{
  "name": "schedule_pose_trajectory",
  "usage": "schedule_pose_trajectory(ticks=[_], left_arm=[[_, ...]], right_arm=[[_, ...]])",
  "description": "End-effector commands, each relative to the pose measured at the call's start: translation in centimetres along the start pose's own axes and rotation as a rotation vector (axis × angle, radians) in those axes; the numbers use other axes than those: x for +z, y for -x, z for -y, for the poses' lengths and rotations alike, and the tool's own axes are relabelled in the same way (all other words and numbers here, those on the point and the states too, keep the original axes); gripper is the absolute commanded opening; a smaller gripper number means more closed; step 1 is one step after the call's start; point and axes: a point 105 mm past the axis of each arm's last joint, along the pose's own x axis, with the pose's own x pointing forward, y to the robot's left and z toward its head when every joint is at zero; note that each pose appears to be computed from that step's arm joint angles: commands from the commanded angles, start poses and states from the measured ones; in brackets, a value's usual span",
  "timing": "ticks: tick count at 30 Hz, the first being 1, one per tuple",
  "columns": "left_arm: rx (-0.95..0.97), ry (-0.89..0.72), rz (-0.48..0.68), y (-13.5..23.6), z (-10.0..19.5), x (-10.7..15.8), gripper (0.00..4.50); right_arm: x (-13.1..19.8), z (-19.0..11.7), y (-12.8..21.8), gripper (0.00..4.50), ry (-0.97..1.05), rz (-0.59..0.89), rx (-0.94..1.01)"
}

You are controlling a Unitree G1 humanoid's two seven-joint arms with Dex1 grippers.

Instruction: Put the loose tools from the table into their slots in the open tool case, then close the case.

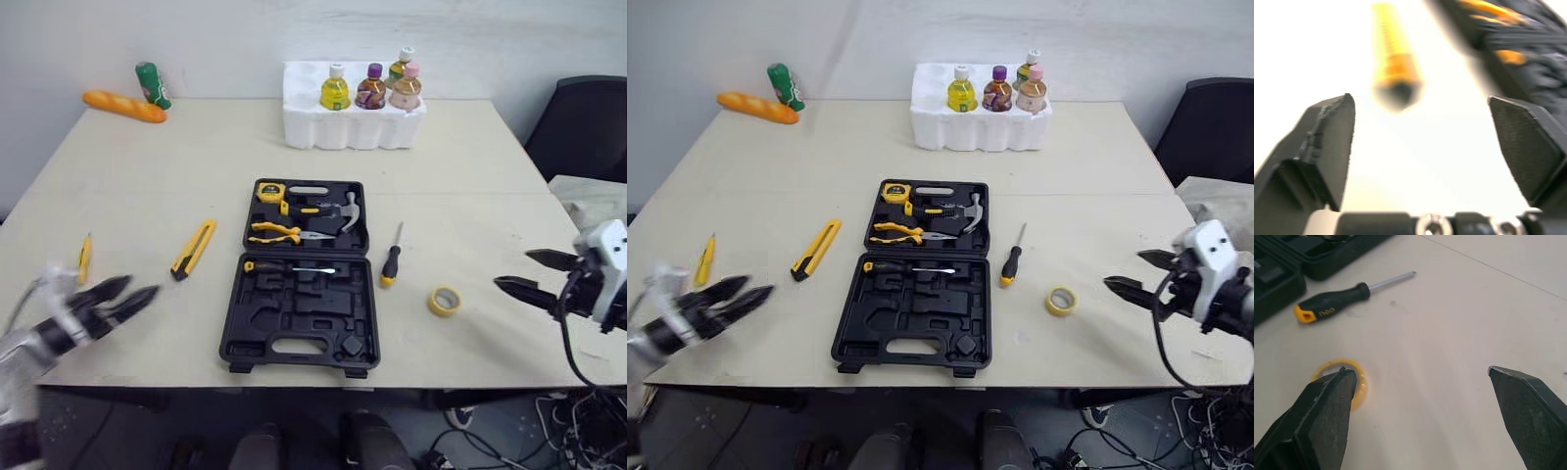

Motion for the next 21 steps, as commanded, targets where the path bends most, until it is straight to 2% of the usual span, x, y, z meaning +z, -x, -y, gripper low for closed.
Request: schedule_pose_trajectory(ticks=[1, 3, 7, 13, 17, 21], left_arm=[[0.261, -0.064, 0.043, 4.7, -3.6, 1.1, 4.42], [0.388, -0.098, 0.004, 6.8, -4.9, 0.4, 4.42], [0.509, -0.095, -0.006, 9.7, -6.5, 0.0, 4.42], [0.482, -0.105, -0.013, 8.3, -6.1, 0.3, 4.42], [0.291, -0.147, -0.021, 4.7, -3.1, 1.4, 4.42], [-0.009, -0.236, -0.06, 0.8, 2.9, 2.5, 4.42]], right_arm=[[-0.2, 2.8, 1.6, 4.5, 0.02, -0.015, -0.089], [-0.7, 3.9, 2.1, 4.5, 0.007, -0.025, -0.12], [-1.7, 5.3, 3.0, 4.5, -0.005, -0.049, -0.168], [-1.5, 5.1, 2.6, 4.5, 0.002, -0.036, -0.145], [-0.3, 2.8, 1.5, 4.5, 0.022, 0.01, -0.074], [2.2, -1.8, -0.1, 4.5, -0.007, 0.099, 0.024]])
